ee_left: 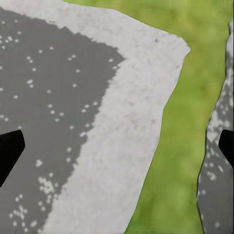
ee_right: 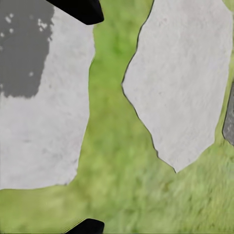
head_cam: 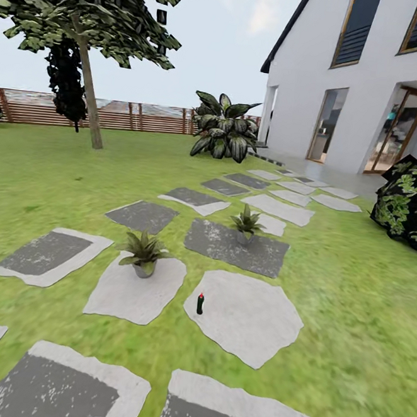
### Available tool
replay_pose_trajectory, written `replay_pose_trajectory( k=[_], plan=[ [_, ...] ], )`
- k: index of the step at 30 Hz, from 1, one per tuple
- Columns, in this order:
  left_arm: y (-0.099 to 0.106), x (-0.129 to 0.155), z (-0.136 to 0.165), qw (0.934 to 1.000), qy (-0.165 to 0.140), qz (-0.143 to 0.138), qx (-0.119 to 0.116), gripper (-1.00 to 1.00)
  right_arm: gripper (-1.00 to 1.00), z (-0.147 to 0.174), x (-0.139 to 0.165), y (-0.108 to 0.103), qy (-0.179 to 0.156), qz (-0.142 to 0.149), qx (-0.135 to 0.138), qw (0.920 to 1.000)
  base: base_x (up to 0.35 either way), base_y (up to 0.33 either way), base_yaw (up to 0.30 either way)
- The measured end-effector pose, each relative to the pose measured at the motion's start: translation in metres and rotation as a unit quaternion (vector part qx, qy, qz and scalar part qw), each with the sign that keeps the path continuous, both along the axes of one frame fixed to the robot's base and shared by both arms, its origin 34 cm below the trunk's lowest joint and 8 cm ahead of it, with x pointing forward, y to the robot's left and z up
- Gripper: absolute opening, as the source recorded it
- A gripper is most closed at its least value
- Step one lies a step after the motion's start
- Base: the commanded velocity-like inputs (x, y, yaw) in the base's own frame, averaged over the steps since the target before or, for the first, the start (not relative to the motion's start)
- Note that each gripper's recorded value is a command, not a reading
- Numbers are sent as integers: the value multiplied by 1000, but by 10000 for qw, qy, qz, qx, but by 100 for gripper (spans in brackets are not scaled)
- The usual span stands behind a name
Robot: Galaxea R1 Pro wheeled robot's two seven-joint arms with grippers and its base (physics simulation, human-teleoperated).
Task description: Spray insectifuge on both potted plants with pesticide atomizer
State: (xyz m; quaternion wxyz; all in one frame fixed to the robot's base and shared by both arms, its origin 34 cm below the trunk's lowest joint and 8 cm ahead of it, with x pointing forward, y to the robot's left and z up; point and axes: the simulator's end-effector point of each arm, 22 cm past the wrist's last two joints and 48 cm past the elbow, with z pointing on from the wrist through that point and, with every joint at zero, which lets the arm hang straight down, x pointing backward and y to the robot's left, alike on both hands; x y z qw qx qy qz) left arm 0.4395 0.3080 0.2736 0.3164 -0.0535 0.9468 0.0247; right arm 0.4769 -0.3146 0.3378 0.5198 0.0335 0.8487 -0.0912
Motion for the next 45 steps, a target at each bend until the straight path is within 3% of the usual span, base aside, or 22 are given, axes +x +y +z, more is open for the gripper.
replay_pose_trajectory(
  k=[45],
  plan=[
    [8,0,1,10000,0,13,52,100,100,0,0,1,10,10,9,10000,275,-92,0]
  ],
)
